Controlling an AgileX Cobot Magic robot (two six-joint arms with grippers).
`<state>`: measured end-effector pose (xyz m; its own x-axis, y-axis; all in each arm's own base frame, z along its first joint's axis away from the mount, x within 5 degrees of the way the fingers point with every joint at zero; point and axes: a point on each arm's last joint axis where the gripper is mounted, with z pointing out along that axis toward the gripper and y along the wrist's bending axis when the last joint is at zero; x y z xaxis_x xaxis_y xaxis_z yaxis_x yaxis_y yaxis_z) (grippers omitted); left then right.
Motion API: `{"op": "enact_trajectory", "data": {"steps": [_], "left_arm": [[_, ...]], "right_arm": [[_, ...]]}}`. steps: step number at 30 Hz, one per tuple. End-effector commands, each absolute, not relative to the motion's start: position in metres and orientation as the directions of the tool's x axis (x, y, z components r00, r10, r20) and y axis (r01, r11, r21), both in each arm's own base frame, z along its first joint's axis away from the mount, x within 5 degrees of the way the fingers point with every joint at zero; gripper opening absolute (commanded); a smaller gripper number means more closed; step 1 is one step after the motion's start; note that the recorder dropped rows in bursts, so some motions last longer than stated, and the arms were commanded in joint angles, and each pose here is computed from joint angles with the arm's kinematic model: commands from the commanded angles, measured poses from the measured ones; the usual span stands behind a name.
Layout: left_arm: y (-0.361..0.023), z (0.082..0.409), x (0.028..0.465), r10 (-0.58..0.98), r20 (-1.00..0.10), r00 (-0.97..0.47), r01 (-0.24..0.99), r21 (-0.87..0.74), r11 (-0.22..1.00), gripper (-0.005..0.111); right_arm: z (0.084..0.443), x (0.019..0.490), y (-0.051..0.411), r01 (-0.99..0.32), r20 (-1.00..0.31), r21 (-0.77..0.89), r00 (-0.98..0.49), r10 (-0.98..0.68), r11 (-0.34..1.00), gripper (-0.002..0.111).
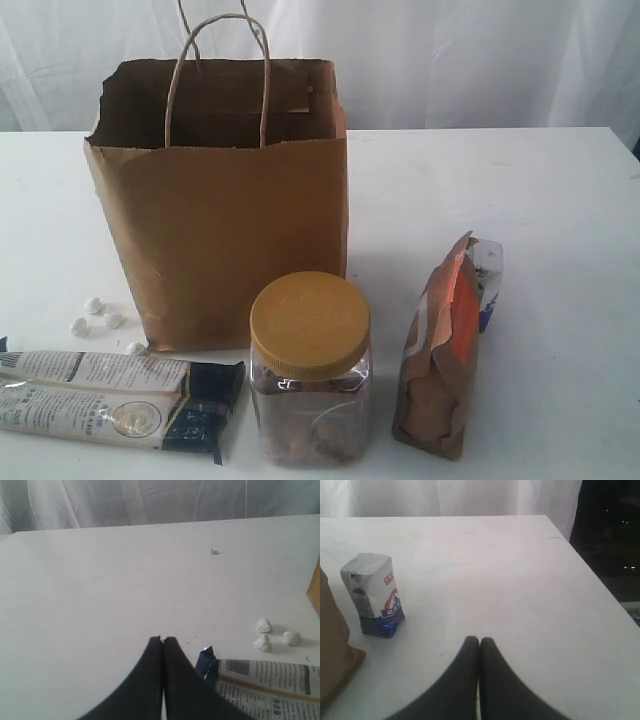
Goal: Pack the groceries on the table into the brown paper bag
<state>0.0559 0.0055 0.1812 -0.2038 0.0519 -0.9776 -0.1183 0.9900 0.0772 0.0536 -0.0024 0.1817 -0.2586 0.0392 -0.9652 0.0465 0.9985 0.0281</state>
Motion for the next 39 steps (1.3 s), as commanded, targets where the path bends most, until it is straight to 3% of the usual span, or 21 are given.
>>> {"op": "enact_trajectory", "data": {"steps": [1,4,7,9,11,12,15,22,25,27,30,33,36,39], "left_arm": [[0.004,0.187,0.057,0.057,-0.99,-0.129,-0.082,0.068,0.994,0.0],[0.003,0.186,0.057,0.056,-0.988,-0.147,-0.075,0.067,0.995,0.0],[0.003,0.183,0.056,0.061,-0.982,-0.181,-0.068,0.074,0.995,0.0],[0.002,0.182,0.056,0.088,-0.978,-0.192,-0.06,0.101,0.993,0.0],[0.003,0.182,0.056,0.164,-0.967,-0.194,-0.054,0.178,0.983,0.0],[0.004,0.184,0.056,0.18,-0.968,-0.176,-0.059,0.193,0.979,0.0],[0.004,0.186,0.057,0.159,-0.975,-0.155,-0.07,0.172,0.983,0.0],[0.003,0.169,0.053,0.247,-0.909,-0.337,0.004,0.261,0.965,0.0],[0.004,0.172,0.054,0.185,-0.936,-0.3,-0.032,0.204,0.978,0.0],[0.004,0.173,0.054,0.131,-0.947,-0.292,-0.05,0.152,0.987,0.0],[0.004,0.171,0.053,0.147,-0.938,-0.313,-0.05,0.171,0.984,0.0],[0.006,0.168,0.052,0.193,-0.914,-0.357,-0.042,0.222,0.974,0.0],[0.006,0.168,0.052,0.196,-0.913,-0.358,-0.042,0.225,0.974,0.0],[0.006,0.167,0.052,0.195,-0.913,-0.359,-0.041,0.224,0.974,0.0]], "right_arm": [[0.185,0.054,-0.005,0.034,-0.961,-0.167,-0.23,-0.155,0.985,0.0],[0.194,0.056,-0.003,0.036,-0.984,-0.127,-0.133,-0.121,0.991,0.0],[0.212,0.056,-0.002,0.029,-0.992,0.102,0.077,0.099,0.994,0.0],[0.225,0.054,-0.004,-0.027,-0.907,0.359,0.224,0.356,0.933,0.0],[0.235,0.051,-0.008,-0.138,-0.701,0.636,0.31,0.643,0.76,0.0],[0.238,0.05,-0.009,-0.18,-0.621,0.698,0.329,0.711,0.693,0.0],[0.244,0.047,-0.011,-0.247,-0.533,0.734,0.369,0.761,0.633,0.0],[0.252,0.042,-0.013,-0.304,-0.497,0.696,0.45,0.742,0.65,0.0],[0.251,0.044,-0.011,-0.298,-0.505,0.72,0.394,0.768,0.627,0.0],[0.254,0.046,-0.006,-0.245,-0.602,0.688,0.334,0.726,0.683,0.0],[0.263,0.045,-0.002,-0.088,-0.826,0.517,0.211,0.523,0.852,0.0],[0.277,0.041,-0.007,0.085,-0.958,0.285,0.042,0.282,0.955,0.0],[0.286,0.051,-0.012,0.165,-0.975,0.063,-0.199,0.096,0.984,0.0],[0.285,0.075,-0.013,0.14,-0.891,-0.047,-0.453,0.022,0.989,0.0]]}}
